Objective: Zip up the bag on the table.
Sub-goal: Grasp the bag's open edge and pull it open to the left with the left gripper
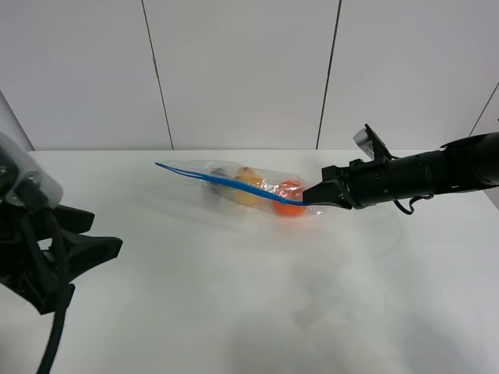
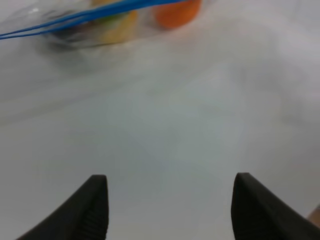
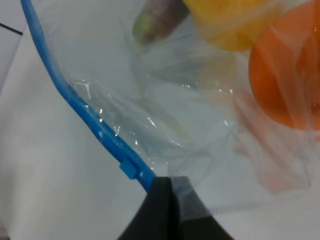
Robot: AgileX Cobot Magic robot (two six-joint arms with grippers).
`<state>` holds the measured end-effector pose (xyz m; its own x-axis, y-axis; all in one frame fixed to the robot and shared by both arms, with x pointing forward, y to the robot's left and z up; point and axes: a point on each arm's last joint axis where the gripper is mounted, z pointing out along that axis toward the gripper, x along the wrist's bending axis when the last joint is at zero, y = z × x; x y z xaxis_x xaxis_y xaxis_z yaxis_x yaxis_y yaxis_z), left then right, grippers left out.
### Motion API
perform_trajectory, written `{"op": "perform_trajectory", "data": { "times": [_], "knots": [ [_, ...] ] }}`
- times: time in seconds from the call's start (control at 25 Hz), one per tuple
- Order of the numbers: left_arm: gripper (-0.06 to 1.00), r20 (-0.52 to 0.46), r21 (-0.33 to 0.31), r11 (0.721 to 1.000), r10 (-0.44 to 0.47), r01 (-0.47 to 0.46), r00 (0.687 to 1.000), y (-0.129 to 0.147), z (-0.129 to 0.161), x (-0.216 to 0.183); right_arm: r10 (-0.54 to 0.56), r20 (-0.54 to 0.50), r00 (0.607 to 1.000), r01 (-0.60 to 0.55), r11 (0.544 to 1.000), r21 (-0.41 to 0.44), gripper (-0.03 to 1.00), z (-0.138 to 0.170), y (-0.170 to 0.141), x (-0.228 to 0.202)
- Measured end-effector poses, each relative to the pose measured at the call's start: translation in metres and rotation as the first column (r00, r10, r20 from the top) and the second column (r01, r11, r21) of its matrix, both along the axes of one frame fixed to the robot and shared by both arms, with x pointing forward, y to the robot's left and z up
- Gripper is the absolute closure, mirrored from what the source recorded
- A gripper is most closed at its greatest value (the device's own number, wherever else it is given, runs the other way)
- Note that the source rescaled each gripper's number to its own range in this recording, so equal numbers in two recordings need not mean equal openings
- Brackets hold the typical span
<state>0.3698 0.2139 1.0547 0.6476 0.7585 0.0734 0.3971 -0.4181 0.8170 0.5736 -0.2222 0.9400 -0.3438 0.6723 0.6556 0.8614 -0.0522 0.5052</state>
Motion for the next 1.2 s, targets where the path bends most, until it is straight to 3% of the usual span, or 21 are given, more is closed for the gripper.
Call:
{"op": "perform_trajectory", "data": {
  "times": [0.28, 0.6, 0.88, 1.2],
  "knots": [
    [0.19, 0.035, 0.078, 0.995, -0.065, 0.062, 0.997, -0.003, -0.001, -0.003, -0.001, -0.001, 1.000, 0.001, 1.000, 0.000, 0.97, 0.000, 0.000, 0.000],
    [0.19, 0.073, 0.085, 0.995, -0.061, 0.055, 0.996, -0.005, -0.001, 0.003, -0.001, -0.001, 1.000, 0.001, 1.000, 0.000, 0.97, 0.000, 0.000, 0.000],
    [0.19, -0.001, 0.133, 0.989, -0.063, 0.063, 0.998, -0.021, -0.009, 0.029, -0.004, -0.005, 1.000, 0.004, 1.000, 0.003, 0.97, 0.000, 0.000, 0.000],
    [0.19, 0.040, 0.165, 0.983, -0.093, 0.085, 0.995, -0.049, 0.001, 0.072, -0.005, -0.006, 1.000, 0.005, 1.000, 0.003, 0.97, 0.000, 0.000, 0.000]
  ]
}}
